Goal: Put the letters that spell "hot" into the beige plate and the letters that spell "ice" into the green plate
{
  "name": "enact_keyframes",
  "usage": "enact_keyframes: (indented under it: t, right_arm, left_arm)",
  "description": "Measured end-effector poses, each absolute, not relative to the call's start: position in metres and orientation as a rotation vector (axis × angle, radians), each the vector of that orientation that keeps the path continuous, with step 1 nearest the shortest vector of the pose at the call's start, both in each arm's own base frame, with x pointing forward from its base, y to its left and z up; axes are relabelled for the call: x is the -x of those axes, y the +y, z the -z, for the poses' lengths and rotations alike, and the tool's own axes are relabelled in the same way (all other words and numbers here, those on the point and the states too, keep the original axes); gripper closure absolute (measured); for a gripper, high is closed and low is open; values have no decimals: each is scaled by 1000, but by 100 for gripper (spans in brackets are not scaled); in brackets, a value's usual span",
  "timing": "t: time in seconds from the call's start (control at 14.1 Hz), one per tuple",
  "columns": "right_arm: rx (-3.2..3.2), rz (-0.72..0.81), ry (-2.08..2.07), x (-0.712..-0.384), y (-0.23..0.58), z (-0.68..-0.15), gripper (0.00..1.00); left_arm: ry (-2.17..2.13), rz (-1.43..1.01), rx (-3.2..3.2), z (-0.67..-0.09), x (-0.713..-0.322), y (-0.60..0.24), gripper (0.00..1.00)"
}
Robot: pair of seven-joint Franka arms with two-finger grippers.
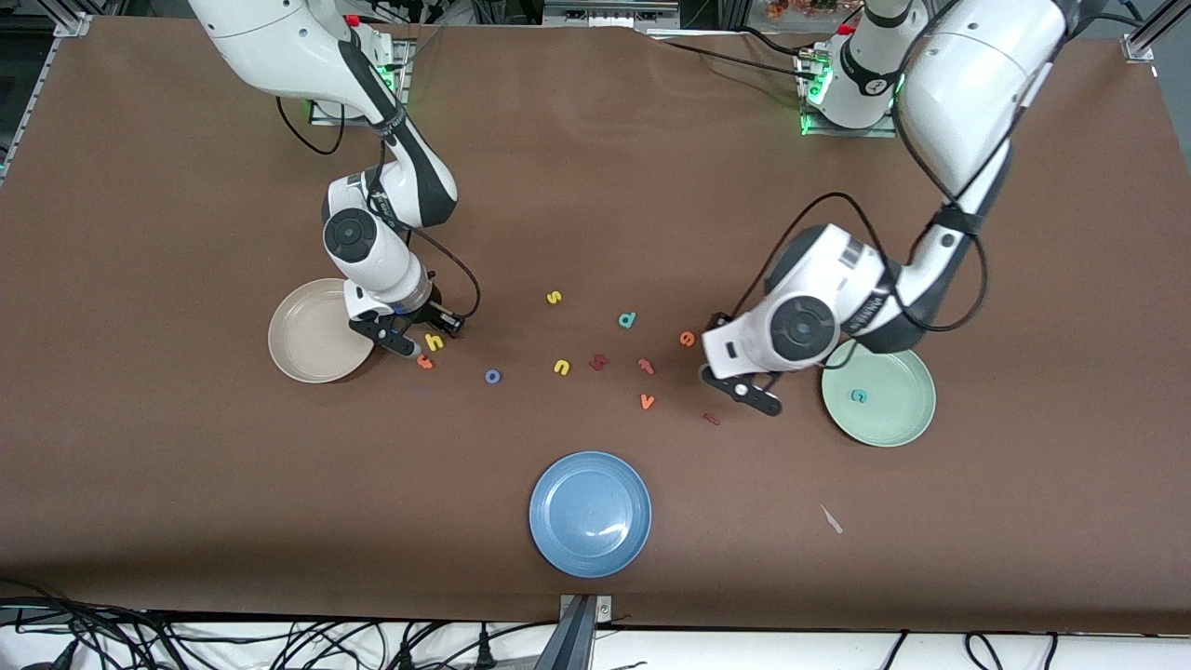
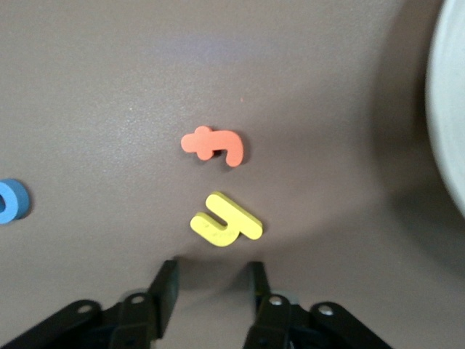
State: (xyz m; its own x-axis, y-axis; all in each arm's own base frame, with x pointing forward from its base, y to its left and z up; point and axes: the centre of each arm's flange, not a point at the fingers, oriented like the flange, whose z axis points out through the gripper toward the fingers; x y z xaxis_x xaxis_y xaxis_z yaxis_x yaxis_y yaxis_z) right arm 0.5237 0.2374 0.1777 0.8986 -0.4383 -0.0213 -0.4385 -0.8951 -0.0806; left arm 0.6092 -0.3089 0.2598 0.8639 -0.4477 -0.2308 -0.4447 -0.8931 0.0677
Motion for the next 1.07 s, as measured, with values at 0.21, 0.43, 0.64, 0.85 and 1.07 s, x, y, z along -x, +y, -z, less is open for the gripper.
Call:
enact_keyframes:
  t: [0.21, 0.43, 0.64, 0.85, 1.07]
  right_arm:
    - [2999, -67, 685, -529, 242, -185, 33]
    - [3023, -97, 621, -531, 242, -187, 24]
    - [3063, -132, 461, -530, 236, -185, 14]
    - [3088, -146, 299, -533, 224, -183, 14]
    - [3093, -145, 220, -536, 217, -183, 14]
  left_arm:
    - [-744, 282, -2992, -238, -594, -341, 11]
    - [-780, 238, -2985, -213, -587, -344, 13]
    - [-778, 251, -2999, -195, -573, -357, 22]
    - [-770, 258, -3015, -187, -558, -375, 29]
    - [-806, 235, -3062, -180, -556, -374, 33]
